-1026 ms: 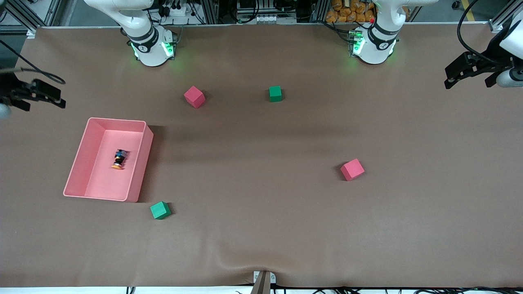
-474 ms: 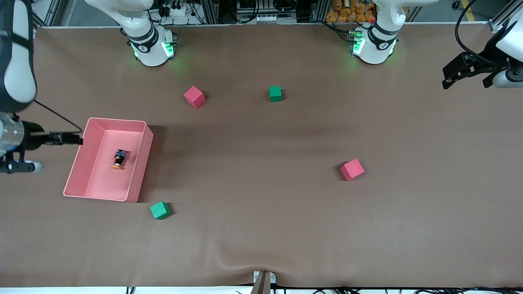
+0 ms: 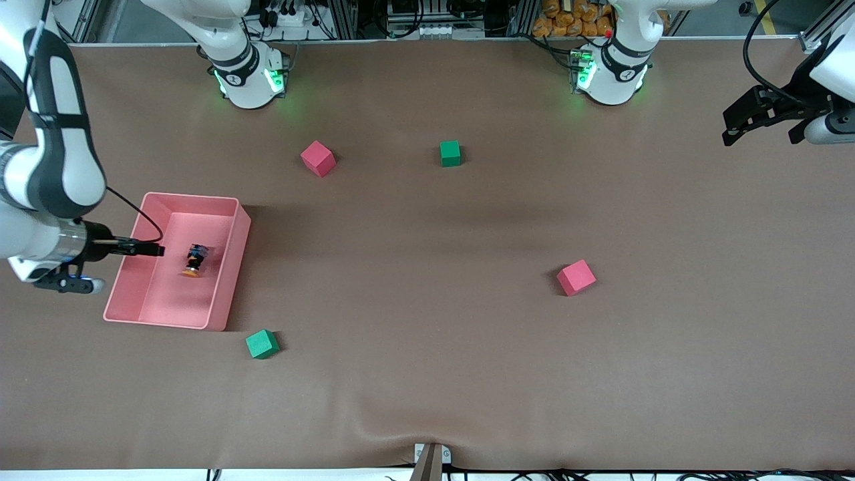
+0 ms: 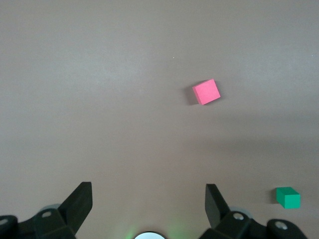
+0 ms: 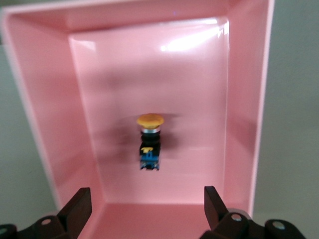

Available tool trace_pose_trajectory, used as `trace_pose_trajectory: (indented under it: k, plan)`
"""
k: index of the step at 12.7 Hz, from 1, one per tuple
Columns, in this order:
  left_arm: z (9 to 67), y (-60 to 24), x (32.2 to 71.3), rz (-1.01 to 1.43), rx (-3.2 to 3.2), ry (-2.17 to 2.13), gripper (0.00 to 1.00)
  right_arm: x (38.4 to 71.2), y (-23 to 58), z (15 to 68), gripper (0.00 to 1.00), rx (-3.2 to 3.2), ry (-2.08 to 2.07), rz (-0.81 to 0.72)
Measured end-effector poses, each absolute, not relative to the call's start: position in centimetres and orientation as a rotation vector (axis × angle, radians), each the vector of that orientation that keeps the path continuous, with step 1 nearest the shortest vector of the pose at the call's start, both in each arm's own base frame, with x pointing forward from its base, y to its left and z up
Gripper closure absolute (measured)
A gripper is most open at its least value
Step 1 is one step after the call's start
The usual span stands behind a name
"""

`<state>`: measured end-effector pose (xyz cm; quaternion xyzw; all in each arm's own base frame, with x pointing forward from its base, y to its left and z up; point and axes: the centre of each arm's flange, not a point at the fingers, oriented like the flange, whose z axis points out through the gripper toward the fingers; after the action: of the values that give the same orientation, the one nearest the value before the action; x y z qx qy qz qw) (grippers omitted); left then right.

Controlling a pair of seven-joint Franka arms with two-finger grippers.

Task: Place and upright button with both arms
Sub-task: 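Lower the right gripper into the tray and grasp the yellow button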

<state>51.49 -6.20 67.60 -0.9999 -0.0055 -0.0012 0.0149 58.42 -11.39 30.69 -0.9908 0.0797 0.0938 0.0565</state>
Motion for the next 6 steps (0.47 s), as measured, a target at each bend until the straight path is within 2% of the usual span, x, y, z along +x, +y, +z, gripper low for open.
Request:
trace_pose_trajectory:
  k: [3,6]
  plan:
    - [67.6,-6.2,51.5,-0.003,-3.112,-0.018,0.0,56.6,-9.4,26.0,0.0,-2.993,0.251,0.256]
    - [67.6,-6.2,51.5,-0.003,-3.112,-0.018,0.0,56.7,-9.0,22.8,0.0,-3.002,0.248,0.234]
